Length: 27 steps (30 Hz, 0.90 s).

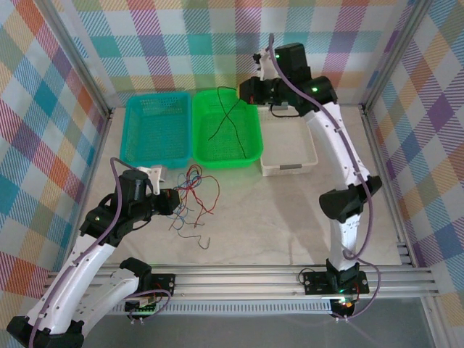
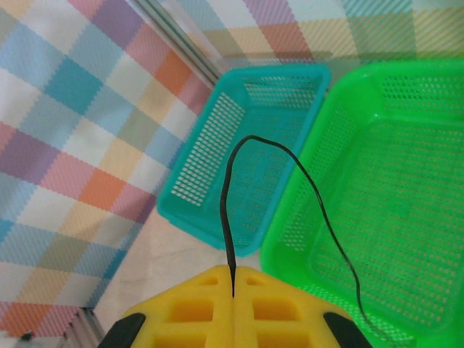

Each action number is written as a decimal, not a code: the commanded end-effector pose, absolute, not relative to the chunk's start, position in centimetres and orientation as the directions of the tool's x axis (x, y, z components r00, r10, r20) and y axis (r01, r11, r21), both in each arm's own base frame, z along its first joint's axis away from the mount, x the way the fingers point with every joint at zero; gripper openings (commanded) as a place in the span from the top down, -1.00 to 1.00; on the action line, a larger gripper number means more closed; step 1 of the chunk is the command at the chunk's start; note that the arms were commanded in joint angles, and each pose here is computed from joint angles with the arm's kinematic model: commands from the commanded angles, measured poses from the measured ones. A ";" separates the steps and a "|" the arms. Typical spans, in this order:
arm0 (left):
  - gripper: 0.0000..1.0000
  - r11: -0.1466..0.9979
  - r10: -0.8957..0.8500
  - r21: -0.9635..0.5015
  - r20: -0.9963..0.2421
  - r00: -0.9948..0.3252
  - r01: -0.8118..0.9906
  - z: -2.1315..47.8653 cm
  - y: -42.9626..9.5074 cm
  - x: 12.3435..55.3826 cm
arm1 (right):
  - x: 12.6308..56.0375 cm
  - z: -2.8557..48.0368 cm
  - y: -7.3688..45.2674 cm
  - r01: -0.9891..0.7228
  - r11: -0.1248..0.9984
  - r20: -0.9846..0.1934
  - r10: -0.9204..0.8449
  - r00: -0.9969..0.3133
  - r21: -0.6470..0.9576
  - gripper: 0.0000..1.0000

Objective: Untangle the cables
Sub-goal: Place the cable in the container.

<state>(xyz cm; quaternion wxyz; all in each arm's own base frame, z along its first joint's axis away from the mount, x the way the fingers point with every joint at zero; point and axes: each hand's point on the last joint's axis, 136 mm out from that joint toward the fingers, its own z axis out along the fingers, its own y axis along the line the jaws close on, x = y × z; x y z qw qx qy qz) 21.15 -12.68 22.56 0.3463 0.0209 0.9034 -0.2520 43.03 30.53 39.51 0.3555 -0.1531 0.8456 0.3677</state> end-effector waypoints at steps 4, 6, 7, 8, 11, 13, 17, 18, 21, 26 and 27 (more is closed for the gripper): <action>1.00 0.863 -0.129 -0.439 -0.669 -0.732 0.249 23.1 -13.1 21.5 | 46.5 33.3 32.6 -0.490 0.738 -0.689 -0.048 -0.724 0.464 1.00; 1.00 0.863 -0.130 -0.440 -0.669 -0.732 0.249 23.2 -13.1 21.5 | 47.5 31.1 32.5 -0.454 0.783 -0.679 -0.055 -0.732 0.426 1.00; 1.00 0.863 -0.129 -0.440 -0.669 -0.732 0.250 23.2 -13.1 21.5 | 48.1 29.7 32.3 -0.429 0.811 -0.673 -0.059 -0.737 0.398 1.00; 1.00 0.862 -0.129 -0.440 -0.670 -0.731 0.251 23.2 -13.1 21.5 | 48.8 28.3 31.8 -0.391 0.848 -0.670 -0.058 -0.740 0.358 1.00; 1.00 0.863 -0.129 -0.439 -0.669 -0.732 0.249 23.2 -13.1 21.4 | 50.2 24.6 30.5 -0.303 0.914 -0.641 -0.065 -0.765 0.268 1.00; 1.00 0.861 -0.128 -0.441 -0.670 -0.731 0.252 23.2 -13.1 21.4 | 50.5 22.9 29.7 -0.253 0.940 -0.615 -0.061 -0.787 0.230 1.00; 1.00 0.861 -0.126 -0.441 -0.670 -0.732 0.255 23.2 -13.2 21.4 | 50.5 20.8 29.9 -0.232 0.947 -0.577 -0.063 -0.814 0.224 1.00; 1.00 0.860 -0.126 -0.442 -0.670 -0.732 0.256 23.2 -13.2 21.4 | 50.5 20.5 30.0 -0.233 0.947 -0.572 -0.067 -0.818 0.222 1.00; 1.00 0.860 -0.126 -0.442 -0.670 -0.732 0.256 23.2 -13.2 21.4 | 50.6 18.8 30.2 -0.231 0.952 -0.543 -0.088 -0.835 0.202 1.00; 1.00 0.859 -0.126 -0.442 -0.670 -0.732 0.257 23.2 -13.2 21.3 | 50.1 17.3 30.8 -0.248 0.949 -0.496 -0.124 -0.860 0.193 0.90; 1.00 0.859 -0.126 -0.442 -0.670 -0.732 0.257 23.2 -13.2 21.3 | 50.0 17.3 30.9 -0.256 0.948 -0.499 -0.133 -0.856 0.187 0.87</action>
